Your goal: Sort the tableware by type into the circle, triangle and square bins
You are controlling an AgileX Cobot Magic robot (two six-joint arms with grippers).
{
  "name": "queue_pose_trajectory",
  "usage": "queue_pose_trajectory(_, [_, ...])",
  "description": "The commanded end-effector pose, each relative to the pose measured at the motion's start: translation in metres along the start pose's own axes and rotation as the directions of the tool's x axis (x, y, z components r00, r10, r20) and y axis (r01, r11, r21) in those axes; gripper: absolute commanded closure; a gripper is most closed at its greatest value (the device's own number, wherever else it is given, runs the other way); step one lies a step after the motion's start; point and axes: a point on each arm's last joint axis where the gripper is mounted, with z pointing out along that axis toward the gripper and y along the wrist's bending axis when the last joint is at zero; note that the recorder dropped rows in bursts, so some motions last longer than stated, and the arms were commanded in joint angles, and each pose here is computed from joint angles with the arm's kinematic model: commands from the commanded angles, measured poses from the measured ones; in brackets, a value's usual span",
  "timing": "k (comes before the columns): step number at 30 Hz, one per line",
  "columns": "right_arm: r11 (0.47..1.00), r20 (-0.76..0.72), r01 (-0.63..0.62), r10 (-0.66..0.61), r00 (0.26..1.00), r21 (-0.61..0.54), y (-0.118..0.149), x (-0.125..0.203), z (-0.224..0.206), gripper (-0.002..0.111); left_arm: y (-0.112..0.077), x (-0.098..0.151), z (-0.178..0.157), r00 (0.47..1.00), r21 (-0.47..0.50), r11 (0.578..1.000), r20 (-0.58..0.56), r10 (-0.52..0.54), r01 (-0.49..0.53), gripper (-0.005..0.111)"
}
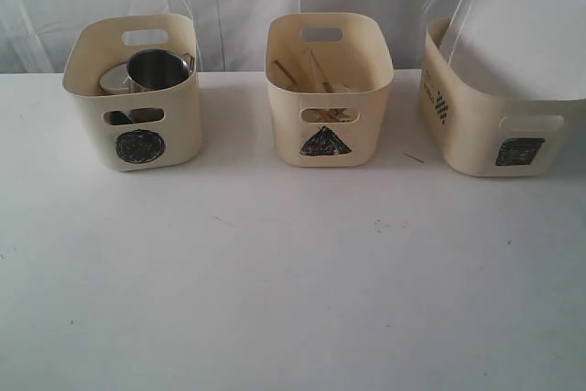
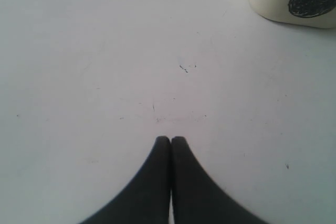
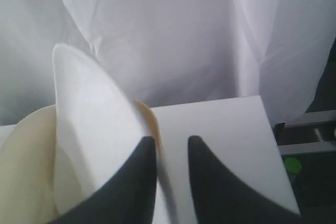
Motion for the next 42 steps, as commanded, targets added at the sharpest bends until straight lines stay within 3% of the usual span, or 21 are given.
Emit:
queue_pose_trajectory(1, [1.0,0.004,0.008,-0.008,1.0,-0.025,0.005,-0.005,-0.004,0.068,0.0,0.001,0.0,1.0,0.009,1.0,0.0,-0.003,0.003,0.107])
queue_pose_trajectory(9, [0.991,-0.018,-0.033,0.031,0.999,-0.13,0.03,-0.023,-0.04,0.065,0.0,0.001,0.0,1.0,0.009,1.0,0.0,-0.003,0.003,0.107])
queue_pose_trajectory(12, [0.972,-0.036,-0.161,0.157,0.987,-0.174,0.046,-0.036,-0.067,0.077,0.0,0.001,0.0,1.0,0.009,1.0,0.0,-0.003,0.003,0.107])
queue_pose_trajectory(15, [0.958,-0.056,-0.19,0.182,0.982,-0.214,0.061,-0.045,-0.093,0.106,0.0,0.001,0.0,1.0,0.009,1.0,0.0,-0.003,0.003,0.107])
queue_pose_trajectory(20, [0.895,-0.008,-0.33,0.344,0.939,-0.301,0.09,-0.057,-0.127,0.108,0.0,0.001,0.0,1.0,0.009,1.0,0.0,-0.003,0.003,0.107])
queue_pose_trajectory(24, [0.818,0.119,-0.429,0.504,0.855,-0.383,0.122,-0.064,-0.158,0.108,0.0,0.001,0.0,1.0,0.009,1.0,0.0,-0.003,0.003,0.107])
queue_pose_trajectory(28, [0.759,0.401,-0.493,0.646,0.65,-0.425,0.151,-0.065,-0.218,0.108,0.0,0.001,0.0,1.0,0.009,1.0,0.0,-0.003,0.003,0.107])
queue_pose_trajectory(30, [0.818,0.557,-0.435,0.575,0.599,-0.377,0.159,-0.06,-0.252,0.108,0.0,0.001,0.0,1.0,0.009,1.0,0.0,-0.003,0.003,0.107])
queue_pose_trajectory(32, [0.947,0.673,-0.22,0.321,0.666,-0.234,0.173,-0.05,-0.288,0.108,0.0,0.001,0.0,1.0,0.009,1.0,0.0,-0.003,0.003,0.107])
queue_pose_trajectory(33, [0.983,0.693,-0.085,0.176,0.699,-0.163,0.18,-0.042,-0.302,0.108,0.0,0.001,0.0,1.0,0.009,1.0,0.0,-0.003,0.003,0.107])
queue_pose_trajectory(34, [0.991,0.692,0.027,0.07,0.719,-0.129,0.188,-0.032,-0.315,0.108,0.0,0.001,0.0,1.0,0.009,1.0,0.0,-0.003,0.003,0.107])
queue_pose_trajectory(36, [0.979,0.663,0.142,-0.01,0.748,-0.145,0.198,-0.01,-0.331,0.108,0.0,0.001,0.0,1.0,0.009,1.0,0.0,-0.003,0.003,0.107])
queue_pose_trajectory(42, [0.964,0.598,0.183,-0.033,0.801,-0.191,0.199,0.071,-0.352,0.108,0.0,0.001,0.0,1.0,0.009,1.0,0.0,-0.003,0.003,0.107])
